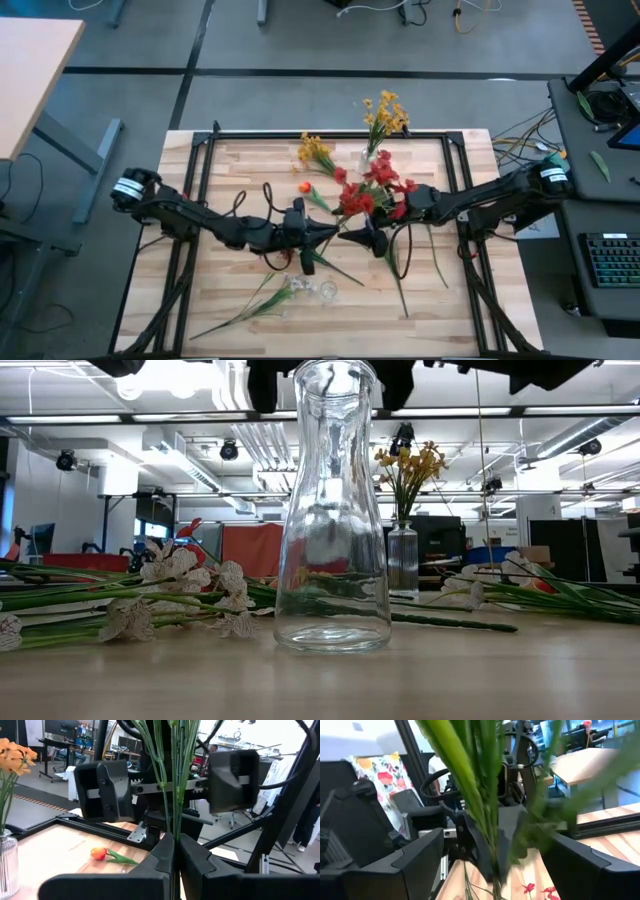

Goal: Sort flowers into vase by color
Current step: Put the top red flowers into the bottom transparent vase

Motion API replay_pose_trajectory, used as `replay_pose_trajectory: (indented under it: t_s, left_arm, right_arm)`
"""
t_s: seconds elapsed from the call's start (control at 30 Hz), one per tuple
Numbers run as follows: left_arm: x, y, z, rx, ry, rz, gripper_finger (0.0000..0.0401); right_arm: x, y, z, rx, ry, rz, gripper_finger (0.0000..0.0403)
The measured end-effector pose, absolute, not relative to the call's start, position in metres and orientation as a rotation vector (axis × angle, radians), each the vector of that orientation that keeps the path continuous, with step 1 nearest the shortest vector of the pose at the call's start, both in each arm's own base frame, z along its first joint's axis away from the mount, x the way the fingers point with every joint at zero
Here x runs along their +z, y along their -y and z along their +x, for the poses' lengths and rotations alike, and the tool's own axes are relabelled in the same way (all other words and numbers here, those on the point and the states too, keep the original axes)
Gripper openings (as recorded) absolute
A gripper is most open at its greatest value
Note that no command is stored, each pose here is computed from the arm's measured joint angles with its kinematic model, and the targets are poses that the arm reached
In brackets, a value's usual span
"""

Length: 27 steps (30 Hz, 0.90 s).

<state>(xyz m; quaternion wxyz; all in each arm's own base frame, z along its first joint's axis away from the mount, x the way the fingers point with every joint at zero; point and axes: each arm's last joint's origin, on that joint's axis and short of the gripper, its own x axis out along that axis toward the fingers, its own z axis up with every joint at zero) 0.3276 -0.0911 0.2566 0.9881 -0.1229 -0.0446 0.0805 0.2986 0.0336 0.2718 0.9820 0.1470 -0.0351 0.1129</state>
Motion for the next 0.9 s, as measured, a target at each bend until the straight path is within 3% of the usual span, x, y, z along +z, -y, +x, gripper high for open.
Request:
replay_pose_trajectory:
  t_s: [0.17, 0.27, 0.6, 0.9]
  left_arm:
    - [0.256, 0.093, 0.332, 0.162, 0.09, -0.25, 0.0]
    - [0.257, 0.092, 0.328, 0.166, 0.093, -0.252, 0.0]
    - [0.259, 0.092, 0.325, 0.164, 0.09, -0.258, 0.0045]
    - [0.265, 0.1, 0.318, 0.133, 0.079, -0.252, 0.0141]
  right_arm:
    - [0.274, -0.038, 0.306, 0.236, 0.075, 0.268, 0.0287]
    - [0.274, -0.038, 0.306, 0.231, 0.08, 0.268, 0.025]
    - [0.274, -0.04, 0.305, 0.217, 0.073, 0.26, 0.0029]
    - [0.28, -0.048, 0.305, 0.241, 0.025, 0.262, 0.0018]
